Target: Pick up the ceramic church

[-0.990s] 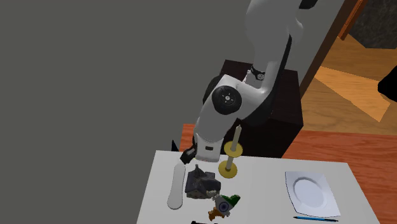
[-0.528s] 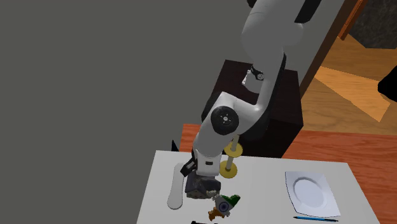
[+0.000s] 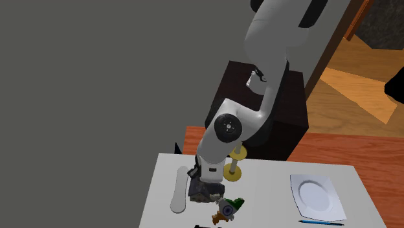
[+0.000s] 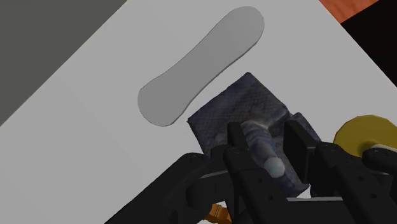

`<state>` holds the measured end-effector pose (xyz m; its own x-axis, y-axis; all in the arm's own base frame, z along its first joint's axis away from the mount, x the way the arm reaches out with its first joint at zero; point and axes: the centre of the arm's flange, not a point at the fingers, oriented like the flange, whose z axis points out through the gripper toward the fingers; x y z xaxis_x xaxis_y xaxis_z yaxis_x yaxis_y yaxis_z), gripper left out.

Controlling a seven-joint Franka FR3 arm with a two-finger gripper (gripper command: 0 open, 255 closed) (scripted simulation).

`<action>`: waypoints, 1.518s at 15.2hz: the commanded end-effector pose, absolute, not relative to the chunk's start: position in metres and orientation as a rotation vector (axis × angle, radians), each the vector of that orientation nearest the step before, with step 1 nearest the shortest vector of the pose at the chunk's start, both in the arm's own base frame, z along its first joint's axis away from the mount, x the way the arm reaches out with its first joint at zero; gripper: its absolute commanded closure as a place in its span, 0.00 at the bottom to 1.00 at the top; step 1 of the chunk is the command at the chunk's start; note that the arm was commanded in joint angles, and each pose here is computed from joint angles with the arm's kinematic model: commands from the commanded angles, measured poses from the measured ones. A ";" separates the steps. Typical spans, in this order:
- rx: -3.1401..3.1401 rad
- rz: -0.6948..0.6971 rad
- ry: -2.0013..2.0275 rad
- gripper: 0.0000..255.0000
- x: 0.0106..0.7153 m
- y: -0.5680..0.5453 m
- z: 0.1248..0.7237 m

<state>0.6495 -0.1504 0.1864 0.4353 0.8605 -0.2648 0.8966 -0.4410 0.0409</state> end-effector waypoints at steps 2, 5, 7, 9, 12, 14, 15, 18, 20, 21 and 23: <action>2.509 -0.306 1.552 1.00 0.649 -0.150 0.186; 2.509 -0.306 1.552 1.00 0.649 -0.150 0.186; 2.509 -0.306 1.552 1.00 0.649 -0.150 0.191; 2.509 -0.306 1.552 1.00 0.649 -0.150 0.202; 2.509 -0.306 1.552 1.00 0.649 -0.150 0.218; 2.509 -0.306 1.552 1.00 0.649 -0.150 0.228; 2.509 -0.306 1.552 1.00 0.649 -0.150 0.234; 2.509 -0.306 1.552 1.00 0.649 -0.150 0.249; 2.509 -0.306 1.552 1.00 0.649 -0.150 0.260; 2.509 -0.306 1.552 1.00 0.649 -0.150 0.265; 2.509 -0.306 1.552 1.00 0.649 -0.150 0.266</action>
